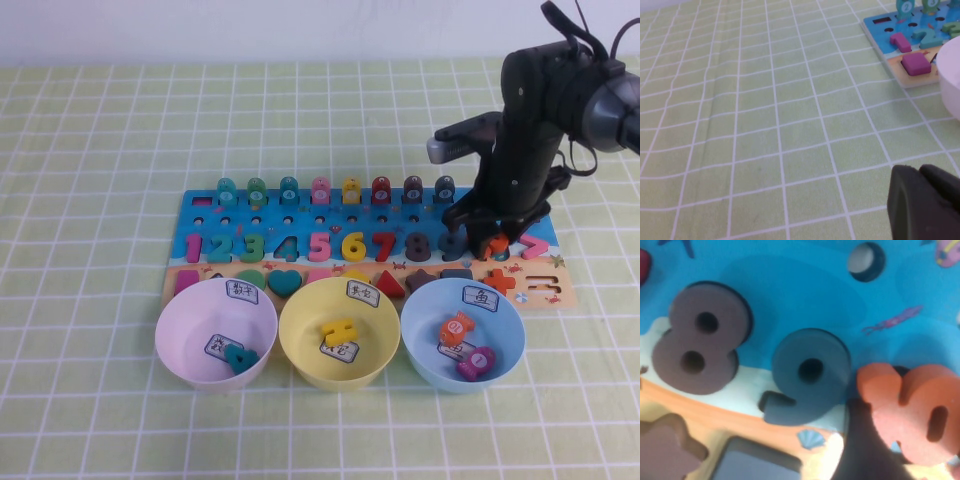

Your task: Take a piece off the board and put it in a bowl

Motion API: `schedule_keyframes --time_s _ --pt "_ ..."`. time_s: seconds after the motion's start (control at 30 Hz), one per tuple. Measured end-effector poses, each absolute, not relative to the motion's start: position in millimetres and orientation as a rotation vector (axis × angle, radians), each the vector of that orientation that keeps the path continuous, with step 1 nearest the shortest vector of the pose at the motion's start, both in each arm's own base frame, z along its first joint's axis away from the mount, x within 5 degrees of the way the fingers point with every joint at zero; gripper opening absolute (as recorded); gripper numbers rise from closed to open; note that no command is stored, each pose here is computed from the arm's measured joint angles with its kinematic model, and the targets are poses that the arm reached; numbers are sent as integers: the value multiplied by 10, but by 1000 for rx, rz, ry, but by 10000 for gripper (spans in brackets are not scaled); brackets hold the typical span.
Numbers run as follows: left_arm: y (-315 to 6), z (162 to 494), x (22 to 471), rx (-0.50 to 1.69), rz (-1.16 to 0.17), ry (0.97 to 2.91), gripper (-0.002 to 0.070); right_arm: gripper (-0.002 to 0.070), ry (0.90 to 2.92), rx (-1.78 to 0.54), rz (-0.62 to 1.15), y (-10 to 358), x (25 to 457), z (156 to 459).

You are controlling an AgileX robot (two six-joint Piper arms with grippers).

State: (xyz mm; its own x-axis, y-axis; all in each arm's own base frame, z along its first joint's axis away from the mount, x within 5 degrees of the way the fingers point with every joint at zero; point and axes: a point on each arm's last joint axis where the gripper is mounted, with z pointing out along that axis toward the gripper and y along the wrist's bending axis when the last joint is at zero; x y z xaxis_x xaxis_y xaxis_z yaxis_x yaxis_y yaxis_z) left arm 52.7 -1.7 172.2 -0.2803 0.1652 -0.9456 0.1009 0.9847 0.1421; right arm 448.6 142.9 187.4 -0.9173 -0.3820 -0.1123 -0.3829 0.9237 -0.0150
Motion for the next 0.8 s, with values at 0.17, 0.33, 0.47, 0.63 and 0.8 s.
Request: schedule_keyframes --time_s 0.17,0.33,0.47,0.63,0.8 --pt "-17 1722 527 193 63 1858 -4 325 2927 -586 -9 1404 4462 2069" --pt "-17 1722 527 193 63 1858 -5 325 2879 -571 18 1399 4411 2309" --pt "-17 1722 527 193 63 1858 -4 325 2833 -563 80 1449 4328 2550" --pt "-17 1722 527 193 63 1858 -4 325 2711 -730 118 1811 4045 2934" --pt "-17 1722 527 193 63 1858 -5 325 2600 -1015 172 2433 3650 3044"
